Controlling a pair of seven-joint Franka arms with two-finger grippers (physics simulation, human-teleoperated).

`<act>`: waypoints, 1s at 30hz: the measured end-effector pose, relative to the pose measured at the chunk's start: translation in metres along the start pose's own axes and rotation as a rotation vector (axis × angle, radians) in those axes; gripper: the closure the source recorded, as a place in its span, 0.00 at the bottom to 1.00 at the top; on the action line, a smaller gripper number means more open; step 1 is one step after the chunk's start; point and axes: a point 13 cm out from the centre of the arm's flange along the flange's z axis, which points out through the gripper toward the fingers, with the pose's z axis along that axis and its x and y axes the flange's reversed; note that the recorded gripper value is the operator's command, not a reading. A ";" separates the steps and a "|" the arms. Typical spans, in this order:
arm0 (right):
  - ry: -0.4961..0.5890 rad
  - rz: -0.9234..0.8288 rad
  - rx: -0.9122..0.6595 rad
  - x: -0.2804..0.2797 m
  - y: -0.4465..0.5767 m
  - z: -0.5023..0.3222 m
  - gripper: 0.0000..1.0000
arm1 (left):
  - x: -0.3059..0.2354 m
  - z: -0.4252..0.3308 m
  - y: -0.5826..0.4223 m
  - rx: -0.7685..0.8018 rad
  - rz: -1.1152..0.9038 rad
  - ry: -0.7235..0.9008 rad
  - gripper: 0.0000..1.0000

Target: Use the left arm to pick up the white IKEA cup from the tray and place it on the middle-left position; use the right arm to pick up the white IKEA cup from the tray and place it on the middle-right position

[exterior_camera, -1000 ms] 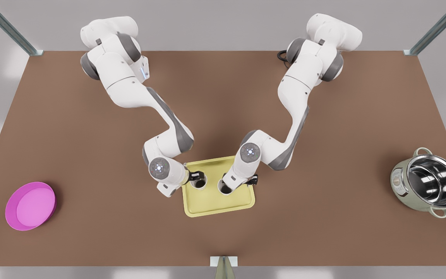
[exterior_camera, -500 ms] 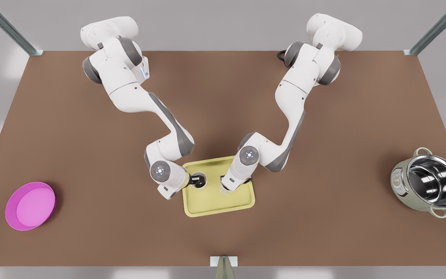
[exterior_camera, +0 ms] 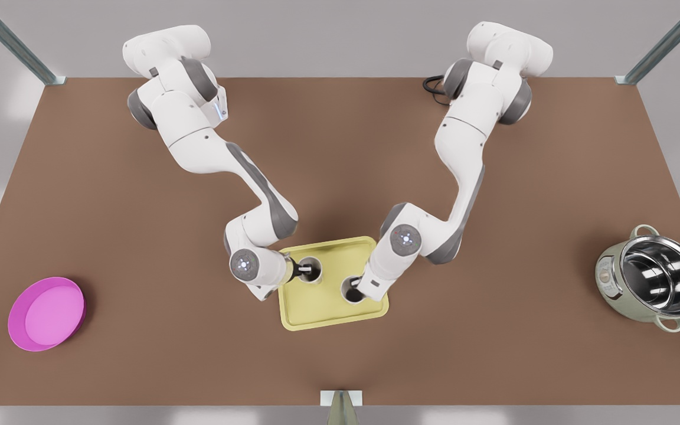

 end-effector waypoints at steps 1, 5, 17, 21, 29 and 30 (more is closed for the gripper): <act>-0.009 -0.005 0.002 0.000 0.002 -0.017 0.97 | -0.024 -0.018 0.019 -0.002 -0.039 -0.009 0.98; -0.068 0.025 0.100 -0.017 -0.062 -0.118 0.96 | -0.117 -0.057 0.148 -0.065 -0.208 -0.021 0.98; 0.025 -0.100 0.335 -0.048 -0.248 -0.122 0.95 | -0.148 -0.028 0.370 -0.231 -0.157 0.007 0.97; 0.061 -0.183 0.318 -0.050 -0.255 -0.096 0.95 | -0.166 -0.032 0.362 -0.207 -0.073 -0.066 0.00; 0.078 -0.308 0.285 -0.054 -0.257 -0.083 0.82 | -0.180 -0.038 0.345 -0.148 0.081 -0.113 0.00; 0.077 -0.320 0.286 -0.055 -0.257 -0.083 0.79 | -0.181 -0.038 0.345 -0.152 0.098 -0.115 0.00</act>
